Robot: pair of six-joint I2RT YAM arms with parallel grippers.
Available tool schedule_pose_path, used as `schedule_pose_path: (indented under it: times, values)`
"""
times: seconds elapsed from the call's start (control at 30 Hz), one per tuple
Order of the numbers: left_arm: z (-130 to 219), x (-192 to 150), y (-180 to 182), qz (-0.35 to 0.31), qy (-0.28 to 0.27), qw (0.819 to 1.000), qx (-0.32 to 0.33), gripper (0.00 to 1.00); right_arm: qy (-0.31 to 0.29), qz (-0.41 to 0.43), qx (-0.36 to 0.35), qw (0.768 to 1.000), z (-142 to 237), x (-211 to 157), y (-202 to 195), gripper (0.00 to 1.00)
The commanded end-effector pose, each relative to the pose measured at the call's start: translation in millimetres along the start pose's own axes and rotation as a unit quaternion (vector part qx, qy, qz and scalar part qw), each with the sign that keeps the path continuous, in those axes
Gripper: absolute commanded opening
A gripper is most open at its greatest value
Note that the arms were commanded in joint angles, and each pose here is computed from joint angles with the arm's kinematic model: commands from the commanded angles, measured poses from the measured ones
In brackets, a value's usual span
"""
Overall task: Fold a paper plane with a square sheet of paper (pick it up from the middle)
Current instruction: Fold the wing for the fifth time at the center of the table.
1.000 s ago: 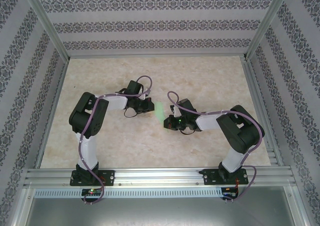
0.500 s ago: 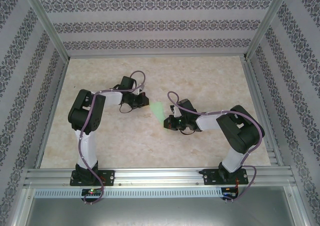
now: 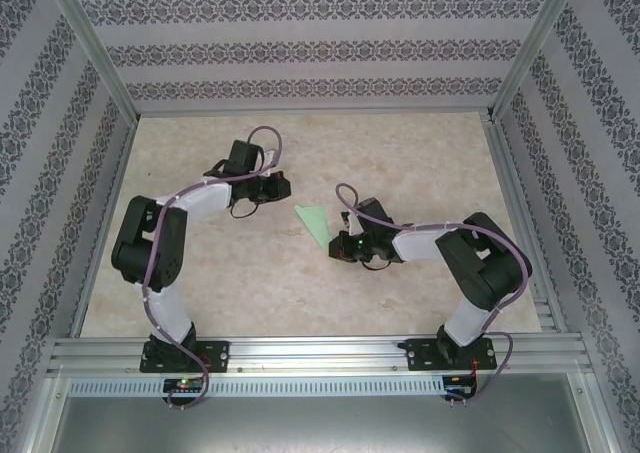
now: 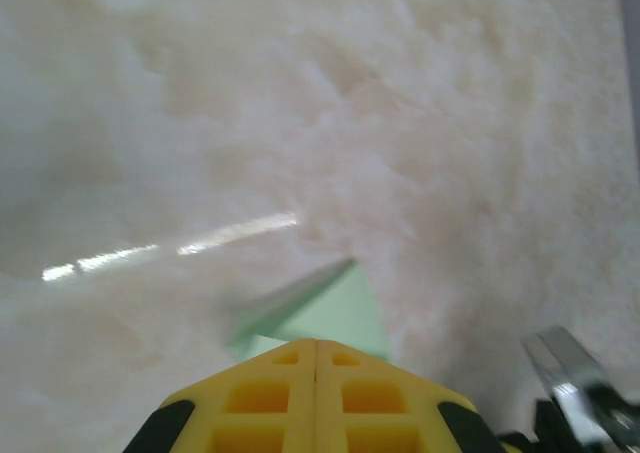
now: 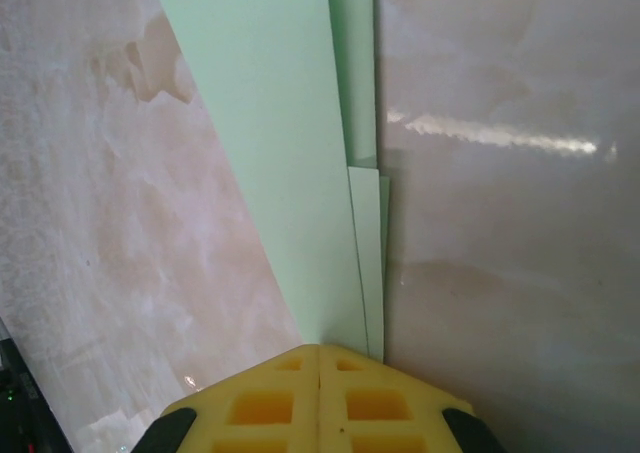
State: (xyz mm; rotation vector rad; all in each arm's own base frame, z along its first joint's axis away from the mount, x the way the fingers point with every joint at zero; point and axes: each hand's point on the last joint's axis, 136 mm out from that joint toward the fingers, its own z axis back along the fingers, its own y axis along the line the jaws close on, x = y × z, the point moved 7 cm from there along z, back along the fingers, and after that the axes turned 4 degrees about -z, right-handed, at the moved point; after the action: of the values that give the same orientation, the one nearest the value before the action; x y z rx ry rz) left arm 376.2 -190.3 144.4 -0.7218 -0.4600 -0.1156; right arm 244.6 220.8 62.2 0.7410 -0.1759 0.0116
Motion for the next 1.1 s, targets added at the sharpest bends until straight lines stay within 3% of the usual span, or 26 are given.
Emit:
schedule_pose_path:
  times: [0.0, 0.2, 0.47, 0.77, 1.07]
  values:
    - [-13, -24, -15, 0.002, 0.022, 0.999, -0.029, 0.06, 0.064, -0.047, -0.1, 0.992, 4, -32, -32, 0.02]
    - [-44, -55, -16, 0.016, 0.06, 0.997, -0.038, 0.05, 0.029, -0.017, -0.039, 0.999, 16, -8, 4, 0.05]
    - [-63, -64, -10, 0.021, 0.079, 0.996, -0.034, 0.04, 0.007, 0.011, -0.001, 1.0, 20, 17, 35, 0.06]
    - [-69, -73, 1, 0.028, 0.097, 0.995, 0.005, 0.03, 0.038, 0.027, -0.003, 0.999, -9, 32, 44, 0.06]
    - [-71, -86, 15, 0.034, 0.126, 0.989, 0.062, 0.01, 0.06, 0.015, -0.023, 0.998, -22, 25, 23, 0.05]
